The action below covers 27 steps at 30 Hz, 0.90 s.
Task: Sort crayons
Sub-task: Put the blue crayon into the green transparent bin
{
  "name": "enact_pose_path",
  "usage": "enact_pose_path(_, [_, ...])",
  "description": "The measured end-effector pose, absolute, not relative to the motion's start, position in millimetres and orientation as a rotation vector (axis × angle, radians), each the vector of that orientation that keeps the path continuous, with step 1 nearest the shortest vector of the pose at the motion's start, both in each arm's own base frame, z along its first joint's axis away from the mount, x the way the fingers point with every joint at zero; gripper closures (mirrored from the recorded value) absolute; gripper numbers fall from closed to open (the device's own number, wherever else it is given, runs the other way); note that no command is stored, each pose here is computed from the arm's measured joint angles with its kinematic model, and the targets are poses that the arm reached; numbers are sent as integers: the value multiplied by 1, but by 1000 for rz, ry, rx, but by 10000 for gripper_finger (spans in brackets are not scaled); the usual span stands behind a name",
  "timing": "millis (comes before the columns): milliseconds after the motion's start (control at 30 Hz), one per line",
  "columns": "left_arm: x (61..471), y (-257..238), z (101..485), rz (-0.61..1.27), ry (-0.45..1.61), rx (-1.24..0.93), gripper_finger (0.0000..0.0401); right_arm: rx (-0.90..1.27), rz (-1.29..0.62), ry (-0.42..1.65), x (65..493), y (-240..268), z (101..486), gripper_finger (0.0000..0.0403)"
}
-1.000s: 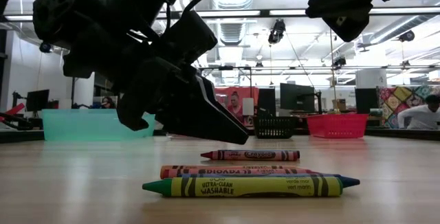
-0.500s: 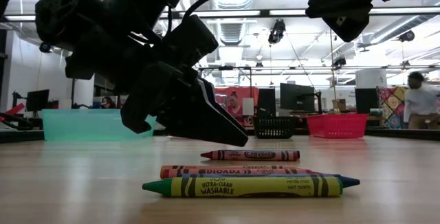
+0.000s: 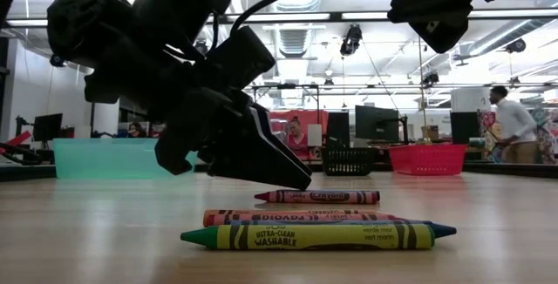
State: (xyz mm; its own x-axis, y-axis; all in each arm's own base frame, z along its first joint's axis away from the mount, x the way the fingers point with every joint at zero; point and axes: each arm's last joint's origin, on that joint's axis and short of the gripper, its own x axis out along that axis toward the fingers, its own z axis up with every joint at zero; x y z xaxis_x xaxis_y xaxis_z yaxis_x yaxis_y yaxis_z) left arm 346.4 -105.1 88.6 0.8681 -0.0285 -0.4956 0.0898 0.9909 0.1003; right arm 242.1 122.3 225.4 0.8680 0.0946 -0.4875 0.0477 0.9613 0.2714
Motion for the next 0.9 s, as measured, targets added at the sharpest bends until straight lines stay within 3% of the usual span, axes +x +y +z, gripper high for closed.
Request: enact_pose_path(900, [347, -104, 89, -98, 508, 170, 249, 281, 24, 521, 242, 122, 225, 360])
